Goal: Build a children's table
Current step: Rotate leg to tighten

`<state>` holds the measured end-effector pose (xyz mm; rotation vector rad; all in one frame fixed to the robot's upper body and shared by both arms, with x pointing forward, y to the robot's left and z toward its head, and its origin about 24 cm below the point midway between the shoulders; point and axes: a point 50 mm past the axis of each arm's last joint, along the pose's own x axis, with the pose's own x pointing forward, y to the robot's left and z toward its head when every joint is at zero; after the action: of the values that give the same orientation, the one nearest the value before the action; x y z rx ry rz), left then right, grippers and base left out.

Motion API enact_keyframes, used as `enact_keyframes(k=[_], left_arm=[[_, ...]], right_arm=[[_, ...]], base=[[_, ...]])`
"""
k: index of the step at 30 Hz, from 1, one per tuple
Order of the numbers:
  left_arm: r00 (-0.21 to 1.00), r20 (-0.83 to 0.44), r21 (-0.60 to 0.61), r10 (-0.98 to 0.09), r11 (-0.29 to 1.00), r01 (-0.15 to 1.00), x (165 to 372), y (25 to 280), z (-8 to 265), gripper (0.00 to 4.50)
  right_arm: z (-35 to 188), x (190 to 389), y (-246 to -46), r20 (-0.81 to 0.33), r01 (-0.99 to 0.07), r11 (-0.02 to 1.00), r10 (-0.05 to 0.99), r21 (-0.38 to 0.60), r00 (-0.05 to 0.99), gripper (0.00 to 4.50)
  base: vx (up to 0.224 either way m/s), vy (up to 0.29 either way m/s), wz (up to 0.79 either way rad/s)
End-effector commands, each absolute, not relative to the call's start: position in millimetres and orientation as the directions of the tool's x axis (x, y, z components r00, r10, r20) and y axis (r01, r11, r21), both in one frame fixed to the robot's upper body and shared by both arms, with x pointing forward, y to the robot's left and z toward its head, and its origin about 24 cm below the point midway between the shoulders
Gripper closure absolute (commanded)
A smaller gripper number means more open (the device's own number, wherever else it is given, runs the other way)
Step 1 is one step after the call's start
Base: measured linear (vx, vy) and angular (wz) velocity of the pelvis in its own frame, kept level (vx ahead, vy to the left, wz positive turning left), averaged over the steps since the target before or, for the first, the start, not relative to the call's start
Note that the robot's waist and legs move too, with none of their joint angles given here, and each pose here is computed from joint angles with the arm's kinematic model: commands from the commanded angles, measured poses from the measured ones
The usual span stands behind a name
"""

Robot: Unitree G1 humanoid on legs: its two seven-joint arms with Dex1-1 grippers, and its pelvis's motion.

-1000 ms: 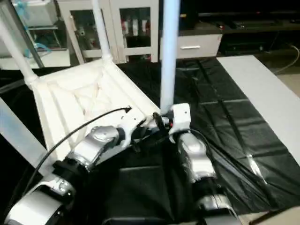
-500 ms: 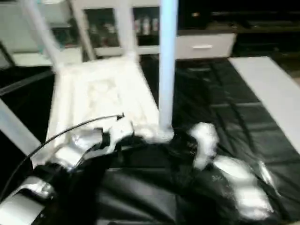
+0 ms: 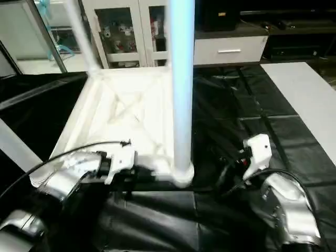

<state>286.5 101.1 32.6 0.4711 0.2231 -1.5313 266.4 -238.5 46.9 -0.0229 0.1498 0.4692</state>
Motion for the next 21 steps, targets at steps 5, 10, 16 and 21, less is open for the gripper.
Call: enact_keyframes(k=[5, 10, 16, 21], left_arm=[[0.084, -0.407, 0.155, -0.910, 0.022, 0.988, 278.8, 94.6, 22.1, 4.50], [0.310, -0.239, 0.121, -0.920, 0.289, 0.950, 296.1, 99.7, 42.2, 3.91], [0.474, -0.138, 0.122, -0.870, 0.460, 0.879, 306.1, 106.6, 57.5, 3.46], [0.739, 0.000, 0.001, -0.673, 0.739, 0.673, 306.9, 130.2, 66.7, 3.46]], right_arm=[[48.3, 276.6, -232.0, -0.121, -0.407, 0.914, 0.404, 0.001, 0.907, 0.66], [55.0, 283.9, -228.1, -0.051, -0.301, 0.953, 0.303, 0.037, 0.952, 0.62], [56.7, 283.7, -224.8, -0.034, -0.250, 0.967, 0.252, 0.058, 0.967, 0.62], [56.7, 282.5, -222.1, -0.031, -0.090, 0.993, 0.093, 0.078, 0.995, 0.62]], base=[[0.000, 0.000, 0.00], [0.000, 0.000, 0.00], [0.000, 0.000, 0.00], [0.000, 0.000, 0.00]])
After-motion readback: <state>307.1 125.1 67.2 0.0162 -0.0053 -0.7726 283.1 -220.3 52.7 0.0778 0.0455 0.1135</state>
